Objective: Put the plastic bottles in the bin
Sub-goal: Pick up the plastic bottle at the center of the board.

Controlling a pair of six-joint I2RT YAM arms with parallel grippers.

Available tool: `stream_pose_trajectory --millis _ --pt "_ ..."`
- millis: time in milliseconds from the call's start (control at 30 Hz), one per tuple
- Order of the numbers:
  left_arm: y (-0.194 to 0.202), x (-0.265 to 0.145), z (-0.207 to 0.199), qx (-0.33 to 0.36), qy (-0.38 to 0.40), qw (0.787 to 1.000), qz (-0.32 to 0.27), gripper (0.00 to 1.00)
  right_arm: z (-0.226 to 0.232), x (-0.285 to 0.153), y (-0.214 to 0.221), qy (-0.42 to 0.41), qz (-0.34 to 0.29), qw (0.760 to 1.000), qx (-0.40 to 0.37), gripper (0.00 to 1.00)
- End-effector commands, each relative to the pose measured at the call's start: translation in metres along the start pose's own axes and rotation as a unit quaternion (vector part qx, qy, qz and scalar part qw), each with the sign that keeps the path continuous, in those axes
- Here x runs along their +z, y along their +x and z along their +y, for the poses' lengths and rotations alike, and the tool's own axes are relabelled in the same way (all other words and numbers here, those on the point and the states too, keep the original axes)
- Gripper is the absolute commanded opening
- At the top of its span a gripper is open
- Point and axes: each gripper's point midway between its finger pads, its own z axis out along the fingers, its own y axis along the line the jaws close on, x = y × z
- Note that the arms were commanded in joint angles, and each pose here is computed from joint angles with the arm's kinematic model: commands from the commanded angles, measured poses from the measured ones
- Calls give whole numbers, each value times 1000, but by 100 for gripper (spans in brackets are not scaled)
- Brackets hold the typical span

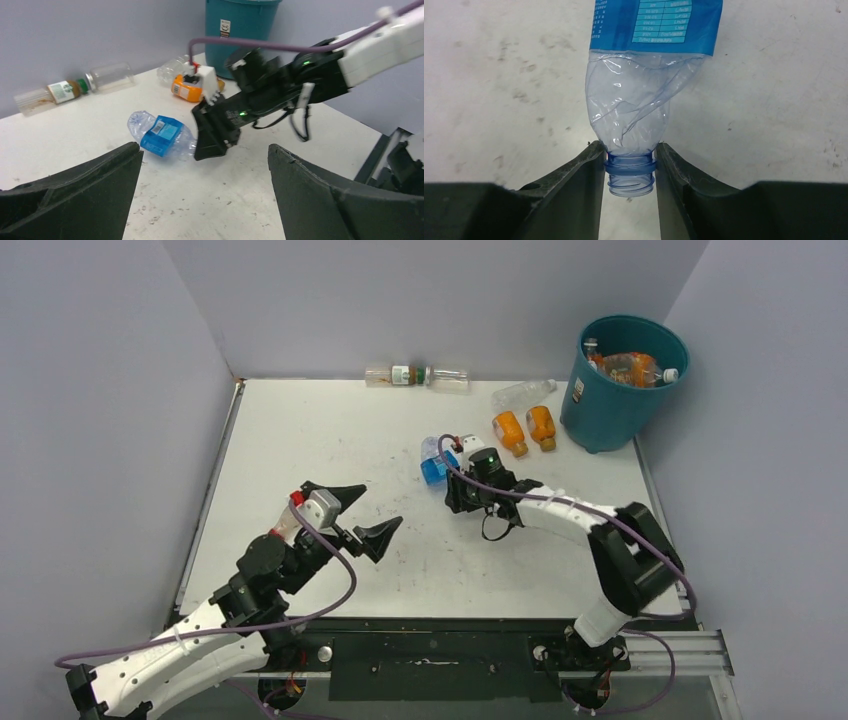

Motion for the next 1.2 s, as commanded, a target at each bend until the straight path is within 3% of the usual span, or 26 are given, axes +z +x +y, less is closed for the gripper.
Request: stream_pose_trajectory --millis 0,133,333,467,567,700,833,900,1000,1167 --pt "-24 -6 21 45 -55 997 -37 96 46 -75 -16 -73 -14 997 6 5" --pt "-23 -7 19 100 -39 994 -37 96 70 -129 -13 -116 -14 993 21 5" --pt "-26 -5 -1 124 21 992 -28 96 81 -193 -16 -143 -19 989 33 5" --pt "-54 -1 -15 121 47 990 -48 96 89 -232 -33 -170 -67 983 28 5" --pt "-72 2 -9 118 24 991 -58 96 89 -254 -46 -176 -123 977 6 5" --pt "-71 6 -5 141 16 988 -59 96 83 -270 -54 -165 -154 974 7 5" --pt "-33 8 -29 212 105 971 -41 96 90 -267 -46 -175 -105 979 12 5" --pt "-2 7 -30 254 131 958 -10 96 89 -256 -24 -169 -29 985 14 5" --pt "7 3 -30 291 131 948 -9 96 93 -243 -3 -178 39 983 20 5" --pt "15 -6 -17 380 102 919 -9 96 105 -241 3 -212 61 975 23 5"
